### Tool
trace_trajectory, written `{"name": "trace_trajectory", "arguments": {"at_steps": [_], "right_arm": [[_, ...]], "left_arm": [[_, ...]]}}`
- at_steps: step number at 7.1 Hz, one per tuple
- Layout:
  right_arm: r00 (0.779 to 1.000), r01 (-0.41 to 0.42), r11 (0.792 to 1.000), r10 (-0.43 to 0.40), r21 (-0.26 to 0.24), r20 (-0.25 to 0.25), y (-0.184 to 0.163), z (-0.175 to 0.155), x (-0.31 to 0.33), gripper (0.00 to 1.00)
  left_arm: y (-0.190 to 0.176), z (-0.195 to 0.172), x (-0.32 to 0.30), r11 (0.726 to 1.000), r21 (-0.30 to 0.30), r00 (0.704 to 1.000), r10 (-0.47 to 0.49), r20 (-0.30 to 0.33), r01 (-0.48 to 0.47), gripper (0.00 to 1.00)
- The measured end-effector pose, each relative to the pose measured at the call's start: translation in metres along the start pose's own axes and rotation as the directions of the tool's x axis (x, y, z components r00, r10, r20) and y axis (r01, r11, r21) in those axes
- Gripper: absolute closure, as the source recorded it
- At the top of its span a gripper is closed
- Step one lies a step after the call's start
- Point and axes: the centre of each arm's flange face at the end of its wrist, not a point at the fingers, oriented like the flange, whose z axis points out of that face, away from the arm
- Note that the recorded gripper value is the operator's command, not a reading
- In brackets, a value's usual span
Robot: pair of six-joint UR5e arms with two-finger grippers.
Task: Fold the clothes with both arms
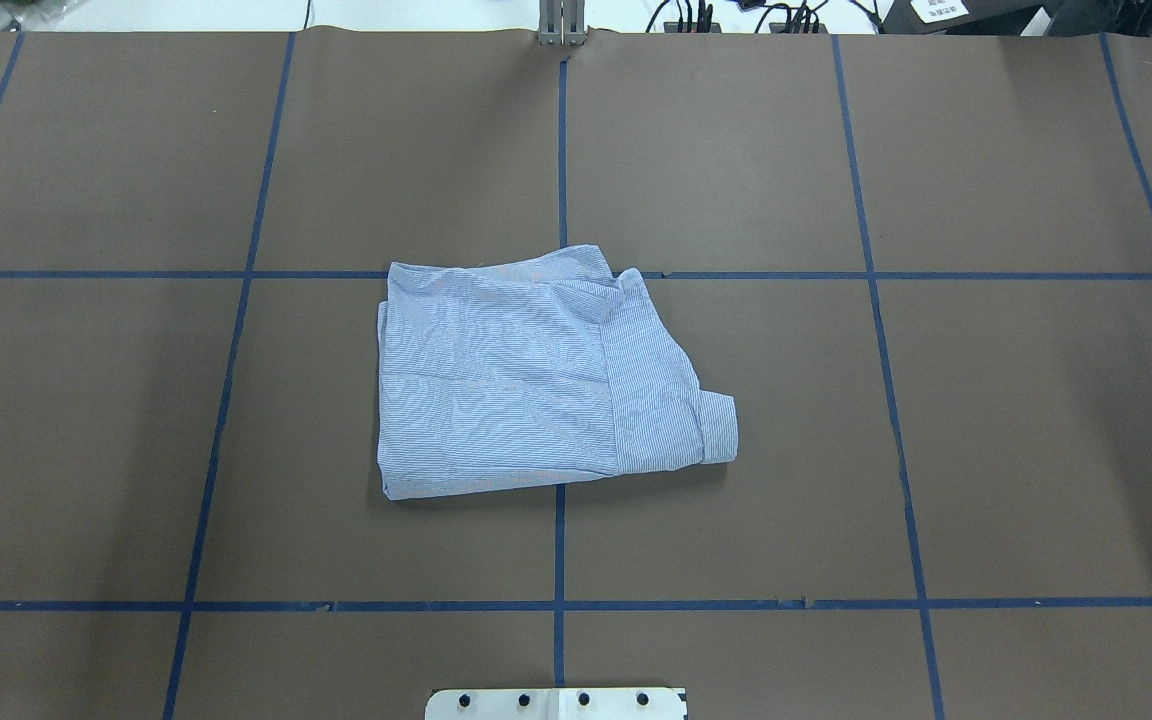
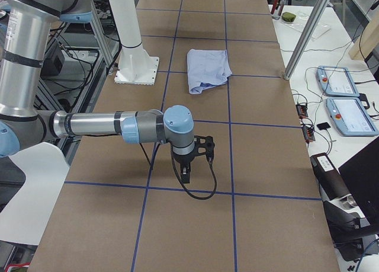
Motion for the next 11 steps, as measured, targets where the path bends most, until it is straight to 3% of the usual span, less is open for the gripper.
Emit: {"name": "trace_trajectory", "arguments": {"at_steps": [11], "right_arm": [[1.000, -0.014, 1.000, 0.014, -0.013, 0.004, 0.0015, 0.0058, 0.0047, 0.00]], "left_arm": [[0.0030, 0.0014, -0.0009, 1.000, -0.003, 1.000, -0.002, -0.001, 0.001, 0.00]]}}
